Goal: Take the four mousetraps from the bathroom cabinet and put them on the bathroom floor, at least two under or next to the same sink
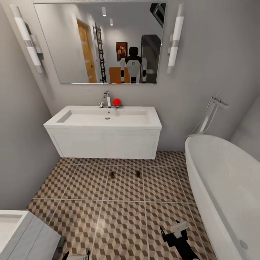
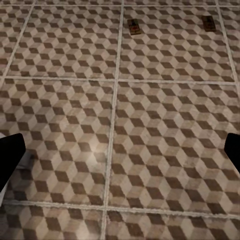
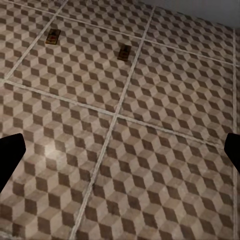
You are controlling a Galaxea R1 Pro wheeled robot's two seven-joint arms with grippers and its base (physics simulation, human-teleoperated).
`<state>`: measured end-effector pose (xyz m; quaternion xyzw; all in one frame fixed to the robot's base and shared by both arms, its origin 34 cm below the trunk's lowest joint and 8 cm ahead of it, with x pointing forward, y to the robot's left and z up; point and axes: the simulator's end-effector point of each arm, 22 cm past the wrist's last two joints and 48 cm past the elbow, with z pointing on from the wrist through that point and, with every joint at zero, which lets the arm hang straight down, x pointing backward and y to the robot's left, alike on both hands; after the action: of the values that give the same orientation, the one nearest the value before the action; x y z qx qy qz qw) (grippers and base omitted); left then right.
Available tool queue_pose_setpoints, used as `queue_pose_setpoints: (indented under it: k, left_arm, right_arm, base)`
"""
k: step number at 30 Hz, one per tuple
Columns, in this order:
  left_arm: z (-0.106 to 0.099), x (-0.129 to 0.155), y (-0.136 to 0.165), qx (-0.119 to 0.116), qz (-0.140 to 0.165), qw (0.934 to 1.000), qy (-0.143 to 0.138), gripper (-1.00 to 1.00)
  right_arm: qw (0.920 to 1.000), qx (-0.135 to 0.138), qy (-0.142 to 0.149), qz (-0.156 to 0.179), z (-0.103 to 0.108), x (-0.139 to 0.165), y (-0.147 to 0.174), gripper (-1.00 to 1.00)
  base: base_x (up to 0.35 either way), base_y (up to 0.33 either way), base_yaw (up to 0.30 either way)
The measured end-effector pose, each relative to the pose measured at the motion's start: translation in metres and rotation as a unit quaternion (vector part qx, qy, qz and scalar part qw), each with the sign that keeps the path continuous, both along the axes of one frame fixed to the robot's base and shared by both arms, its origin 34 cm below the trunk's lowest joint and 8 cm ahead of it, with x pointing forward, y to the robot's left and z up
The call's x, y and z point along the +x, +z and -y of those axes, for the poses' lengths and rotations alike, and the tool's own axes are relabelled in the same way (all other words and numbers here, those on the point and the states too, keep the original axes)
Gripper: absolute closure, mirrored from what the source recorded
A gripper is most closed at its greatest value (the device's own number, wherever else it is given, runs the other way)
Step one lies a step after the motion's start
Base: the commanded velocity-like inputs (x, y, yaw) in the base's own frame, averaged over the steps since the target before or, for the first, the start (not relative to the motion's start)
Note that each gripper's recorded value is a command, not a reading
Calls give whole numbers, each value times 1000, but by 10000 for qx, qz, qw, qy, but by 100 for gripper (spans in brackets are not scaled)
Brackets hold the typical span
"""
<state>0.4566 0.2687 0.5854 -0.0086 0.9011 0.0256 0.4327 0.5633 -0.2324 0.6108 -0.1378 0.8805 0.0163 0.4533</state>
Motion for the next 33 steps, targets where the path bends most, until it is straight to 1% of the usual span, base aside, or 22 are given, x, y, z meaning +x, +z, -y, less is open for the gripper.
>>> queue_pose_setpoints:
  k: [33]
  left_arm:
    - [2, -6, 42, -16, -7, 10000, -3, -100]
  right_arm:
    - [10000, 11, 0, -15, -2, -7, 41, -100]
  base:
    - [0, 0, 0]
